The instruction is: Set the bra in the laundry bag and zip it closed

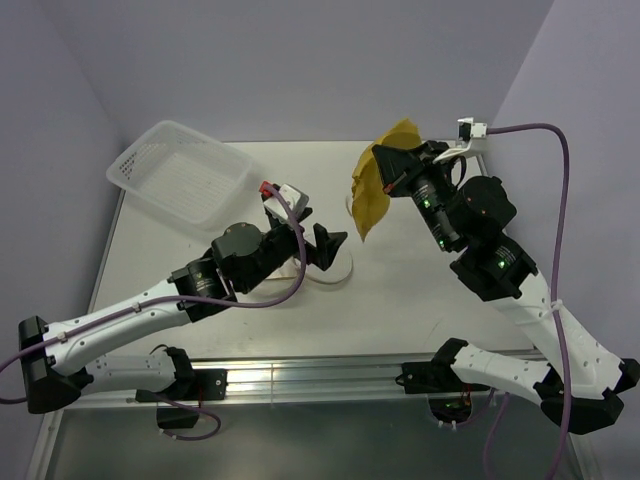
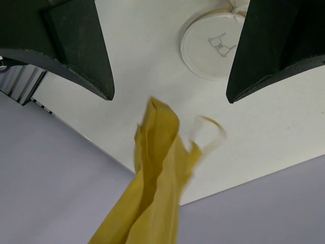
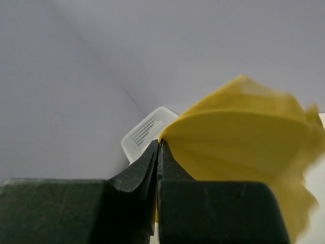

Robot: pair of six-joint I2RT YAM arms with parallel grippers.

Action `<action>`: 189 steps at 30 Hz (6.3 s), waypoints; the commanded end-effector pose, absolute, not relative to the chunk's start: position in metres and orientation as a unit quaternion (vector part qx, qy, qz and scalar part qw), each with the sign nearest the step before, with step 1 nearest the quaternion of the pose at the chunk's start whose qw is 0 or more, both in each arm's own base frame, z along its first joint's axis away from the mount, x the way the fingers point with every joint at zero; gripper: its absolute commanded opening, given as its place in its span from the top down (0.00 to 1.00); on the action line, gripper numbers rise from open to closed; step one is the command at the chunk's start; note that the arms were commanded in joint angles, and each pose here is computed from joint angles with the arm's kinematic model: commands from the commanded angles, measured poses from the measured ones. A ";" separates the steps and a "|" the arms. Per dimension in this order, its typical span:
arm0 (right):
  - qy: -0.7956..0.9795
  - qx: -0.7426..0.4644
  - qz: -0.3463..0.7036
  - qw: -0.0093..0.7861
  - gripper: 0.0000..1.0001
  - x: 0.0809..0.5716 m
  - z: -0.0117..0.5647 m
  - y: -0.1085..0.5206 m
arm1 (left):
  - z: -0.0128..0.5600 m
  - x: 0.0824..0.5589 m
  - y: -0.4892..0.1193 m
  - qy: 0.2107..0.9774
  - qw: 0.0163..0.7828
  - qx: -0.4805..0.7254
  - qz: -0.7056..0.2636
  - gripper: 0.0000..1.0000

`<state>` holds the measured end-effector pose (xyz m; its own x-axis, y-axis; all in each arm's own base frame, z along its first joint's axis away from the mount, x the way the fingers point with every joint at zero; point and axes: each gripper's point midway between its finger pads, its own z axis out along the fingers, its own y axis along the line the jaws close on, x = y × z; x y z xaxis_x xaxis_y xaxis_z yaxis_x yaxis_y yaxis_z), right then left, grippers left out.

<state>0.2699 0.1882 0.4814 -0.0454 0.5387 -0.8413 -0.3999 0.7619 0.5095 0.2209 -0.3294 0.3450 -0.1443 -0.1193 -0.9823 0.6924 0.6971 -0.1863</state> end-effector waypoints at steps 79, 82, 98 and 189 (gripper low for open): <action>0.518 -0.480 0.413 0.575 0.00 0.134 0.402 0.271 | 0.358 0.091 -0.290 0.588 0.429 0.432 -0.532 1.00; 0.525 -0.511 0.415 0.540 0.00 0.135 0.390 0.282 | 0.357 0.084 -0.291 0.579 0.415 0.446 -0.542 1.00; 0.468 -0.558 0.536 0.427 0.00 0.078 0.347 0.290 | 0.350 0.103 -0.299 0.601 0.425 0.442 -0.513 1.00; 0.687 -0.328 0.572 0.306 1.00 0.255 0.153 0.415 | 0.171 0.267 -0.134 0.814 0.499 -0.168 -0.246 1.00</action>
